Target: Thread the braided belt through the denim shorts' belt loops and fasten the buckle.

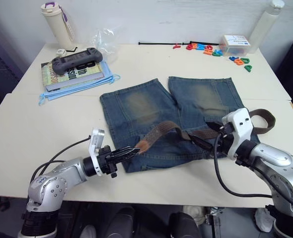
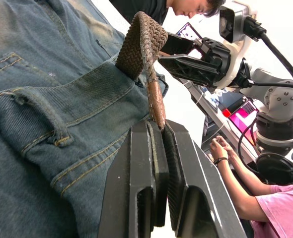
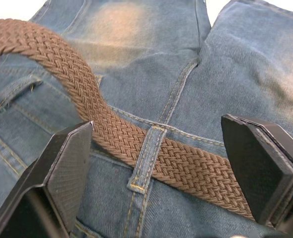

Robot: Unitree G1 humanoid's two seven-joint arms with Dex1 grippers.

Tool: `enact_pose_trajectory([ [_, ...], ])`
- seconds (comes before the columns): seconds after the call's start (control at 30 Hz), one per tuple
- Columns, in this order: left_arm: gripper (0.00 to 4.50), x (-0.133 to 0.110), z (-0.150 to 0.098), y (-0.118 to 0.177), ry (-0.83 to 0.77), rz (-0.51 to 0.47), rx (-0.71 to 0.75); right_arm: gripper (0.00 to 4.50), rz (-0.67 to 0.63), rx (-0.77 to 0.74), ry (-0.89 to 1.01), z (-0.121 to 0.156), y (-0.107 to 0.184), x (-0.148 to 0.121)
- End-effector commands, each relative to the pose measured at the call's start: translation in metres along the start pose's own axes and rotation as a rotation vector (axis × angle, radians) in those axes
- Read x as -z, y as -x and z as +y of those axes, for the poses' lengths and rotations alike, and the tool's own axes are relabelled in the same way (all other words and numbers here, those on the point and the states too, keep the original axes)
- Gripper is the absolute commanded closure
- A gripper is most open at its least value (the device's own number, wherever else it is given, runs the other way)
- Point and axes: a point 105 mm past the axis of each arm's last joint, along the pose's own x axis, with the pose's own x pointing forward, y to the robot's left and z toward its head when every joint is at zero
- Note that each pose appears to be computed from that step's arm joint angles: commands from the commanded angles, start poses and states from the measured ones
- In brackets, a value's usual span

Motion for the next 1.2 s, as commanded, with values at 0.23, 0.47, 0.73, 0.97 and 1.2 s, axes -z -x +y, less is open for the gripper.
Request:
enact_pose_trajectory([
  [0.23,4.50,-0.006,-0.008,-0.006,-0.032,-0.006,0.043,0.11,-0.031,-0.319,-0.465,0.070,-0.003,0.001],
  [0.47,4.50,-0.008,-0.009,-0.005,-0.040,-0.010,0.039,0.11,-0.046,-0.418,-0.733,0.091,-0.003,-0.004],
  [0.73,4.50,-0.005,-0.015,-0.005,-0.040,0.000,0.066,0.11,-0.042,-0.373,-0.853,0.094,-0.027,-0.017],
  [0.97,4.50,-0.004,-0.014,-0.002,-0.045,0.008,0.056,0.11,-0.093,-0.366,-0.898,0.090,-0.031,-0.028],
  [1.2,4.50,-0.004,-0.014,-0.002,-0.051,0.015,0.056,2.85,-0.103,-0.368,-0.894,0.092,-0.031,-0.030],
])
